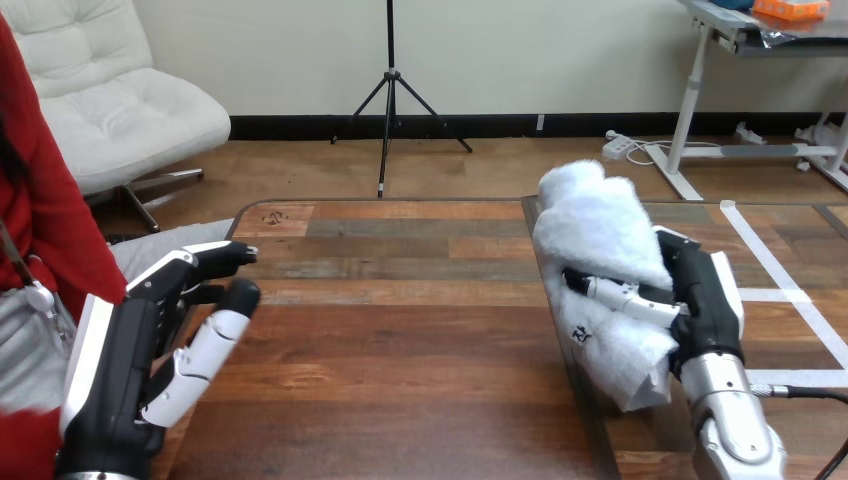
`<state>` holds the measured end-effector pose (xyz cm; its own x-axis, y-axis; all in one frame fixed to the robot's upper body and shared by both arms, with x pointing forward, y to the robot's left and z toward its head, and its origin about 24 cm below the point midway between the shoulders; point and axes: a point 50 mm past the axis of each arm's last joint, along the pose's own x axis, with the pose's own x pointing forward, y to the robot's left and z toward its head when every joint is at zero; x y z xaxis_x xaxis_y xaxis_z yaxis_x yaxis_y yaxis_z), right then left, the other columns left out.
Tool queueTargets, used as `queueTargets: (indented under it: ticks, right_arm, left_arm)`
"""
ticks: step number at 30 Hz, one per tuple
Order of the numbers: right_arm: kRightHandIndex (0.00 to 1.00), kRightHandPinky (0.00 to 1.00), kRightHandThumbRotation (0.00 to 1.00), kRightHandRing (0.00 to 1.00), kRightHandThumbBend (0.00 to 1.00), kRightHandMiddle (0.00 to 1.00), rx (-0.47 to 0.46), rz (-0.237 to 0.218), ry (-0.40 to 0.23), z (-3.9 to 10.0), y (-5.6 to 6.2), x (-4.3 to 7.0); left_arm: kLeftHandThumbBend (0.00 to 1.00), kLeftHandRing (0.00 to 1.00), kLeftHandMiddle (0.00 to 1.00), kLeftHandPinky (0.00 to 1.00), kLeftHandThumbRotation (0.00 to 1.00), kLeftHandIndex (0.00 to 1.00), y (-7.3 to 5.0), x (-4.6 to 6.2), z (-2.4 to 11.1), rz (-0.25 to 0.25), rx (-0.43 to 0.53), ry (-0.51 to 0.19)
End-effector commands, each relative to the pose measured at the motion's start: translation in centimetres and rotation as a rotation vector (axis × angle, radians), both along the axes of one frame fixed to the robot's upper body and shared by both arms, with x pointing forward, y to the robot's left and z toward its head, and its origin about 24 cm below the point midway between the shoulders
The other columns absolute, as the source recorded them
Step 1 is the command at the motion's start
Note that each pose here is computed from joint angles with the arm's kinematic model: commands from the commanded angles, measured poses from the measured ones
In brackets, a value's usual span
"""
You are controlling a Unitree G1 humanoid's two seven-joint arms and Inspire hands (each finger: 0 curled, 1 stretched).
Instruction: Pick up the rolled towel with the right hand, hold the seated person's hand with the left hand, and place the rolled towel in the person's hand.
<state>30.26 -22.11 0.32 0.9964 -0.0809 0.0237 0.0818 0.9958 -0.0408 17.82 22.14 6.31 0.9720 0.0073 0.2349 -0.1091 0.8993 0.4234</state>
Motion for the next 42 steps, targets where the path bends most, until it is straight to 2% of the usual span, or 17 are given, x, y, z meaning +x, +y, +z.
queueTargets:
  ticks: [1, 5, 14, 21, 35, 42]
  right_arm:
    - [0.44, 0.30, 0.00, 0.35, 0.80, 0.41, 0.068, 0.014, -0.225, 4.1, 0.1, 1.4]
    - [0.44, 0.29, 0.00, 0.34, 0.83, 0.41, 0.137, 0.023, -0.235, 4.1, -0.2, 1.2]
    - [0.42, 0.28, 0.00, 0.33, 0.86, 0.39, 0.143, 0.026, -0.267, 4.6, -0.6, 0.6]
    - [0.42, 0.28, 0.00, 0.33, 0.85, 0.39, 0.143, 0.018, -0.275, 5.0, -0.9, 0.3]
    - [0.41, 0.27, 0.00, 0.33, 0.85, 0.39, 0.182, 0.035, -0.289, 5.1, -0.8, 0.0]
    - [0.41, 0.27, 0.00, 0.32, 0.86, 0.38, 0.192, 0.042, -0.287, 5.1, -0.9, 0.0]
  left_arm:
    - [0.77, 0.80, 0.78, 0.74, 0.72, 0.74, 0.3, 0.9, 1.4, -0.017, 0.072, -0.075]
    - [0.79, 0.79, 0.79, 0.72, 0.70, 0.75, 0.5, 1.1, 1.5, -0.012, 0.133, -0.075]
    - [0.89, 0.80, 0.82, 0.68, 0.69, 0.80, 1.0, 1.6, 1.9, -0.003, 0.309, -0.054]
    - [0.98, 0.83, 0.86, 0.68, 0.64, 0.83, 1.2, 2.0, 2.3, 0.001, 0.407, -0.030]
    - [1.00, 0.85, 0.87, 0.69, 0.57, 0.85, 1.1, 3.0, 2.9, -0.015, 0.599, -0.024]
    - [1.00, 0.84, 0.86, 0.65, 0.53, 0.83, 0.9, 3.3, 3.0, -0.023, 0.687, -0.023]
